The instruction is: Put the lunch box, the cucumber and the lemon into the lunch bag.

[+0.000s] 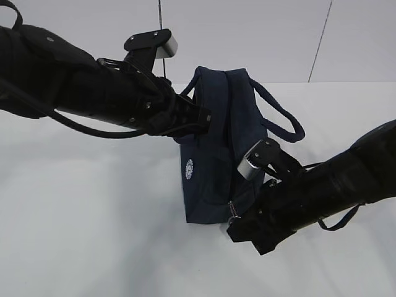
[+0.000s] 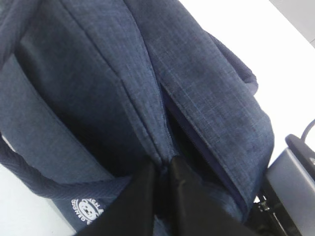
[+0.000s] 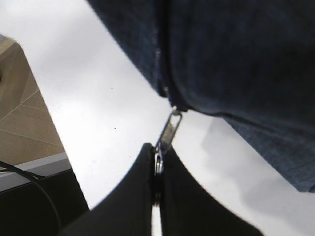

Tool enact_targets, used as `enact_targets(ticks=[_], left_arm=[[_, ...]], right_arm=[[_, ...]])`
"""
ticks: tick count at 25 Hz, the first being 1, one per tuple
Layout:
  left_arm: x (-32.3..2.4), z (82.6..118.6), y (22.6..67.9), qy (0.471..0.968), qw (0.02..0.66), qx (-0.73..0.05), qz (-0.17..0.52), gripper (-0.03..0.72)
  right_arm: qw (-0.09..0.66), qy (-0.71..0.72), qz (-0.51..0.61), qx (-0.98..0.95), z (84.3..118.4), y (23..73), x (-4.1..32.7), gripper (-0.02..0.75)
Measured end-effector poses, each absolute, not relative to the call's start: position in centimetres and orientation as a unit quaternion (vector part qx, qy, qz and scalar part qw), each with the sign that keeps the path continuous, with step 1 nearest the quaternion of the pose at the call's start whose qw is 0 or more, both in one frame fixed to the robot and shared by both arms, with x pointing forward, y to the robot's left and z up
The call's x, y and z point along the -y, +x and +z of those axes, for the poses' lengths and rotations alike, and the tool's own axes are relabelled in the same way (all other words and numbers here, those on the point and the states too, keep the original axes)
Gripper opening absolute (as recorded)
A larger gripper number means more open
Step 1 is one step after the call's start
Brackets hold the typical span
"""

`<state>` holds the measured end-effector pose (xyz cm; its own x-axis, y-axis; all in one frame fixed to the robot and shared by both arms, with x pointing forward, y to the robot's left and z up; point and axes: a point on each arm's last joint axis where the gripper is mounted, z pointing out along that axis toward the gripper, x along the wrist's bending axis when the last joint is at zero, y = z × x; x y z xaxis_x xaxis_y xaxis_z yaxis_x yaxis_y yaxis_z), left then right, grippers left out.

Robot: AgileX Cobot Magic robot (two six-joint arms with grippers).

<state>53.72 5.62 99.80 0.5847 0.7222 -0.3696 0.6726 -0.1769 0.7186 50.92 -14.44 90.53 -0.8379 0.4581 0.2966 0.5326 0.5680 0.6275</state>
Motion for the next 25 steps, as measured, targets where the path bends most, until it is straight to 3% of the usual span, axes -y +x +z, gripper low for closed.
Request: enact_targets(ticks=[25], left_arm=[[-5.6,99.8,53.7,0.767,0.452,-0.455,0.027,0.015]], right_arm=[[0.022,-0.304,-0.375,0.876,93.6,50.6,14.9,0.0]])
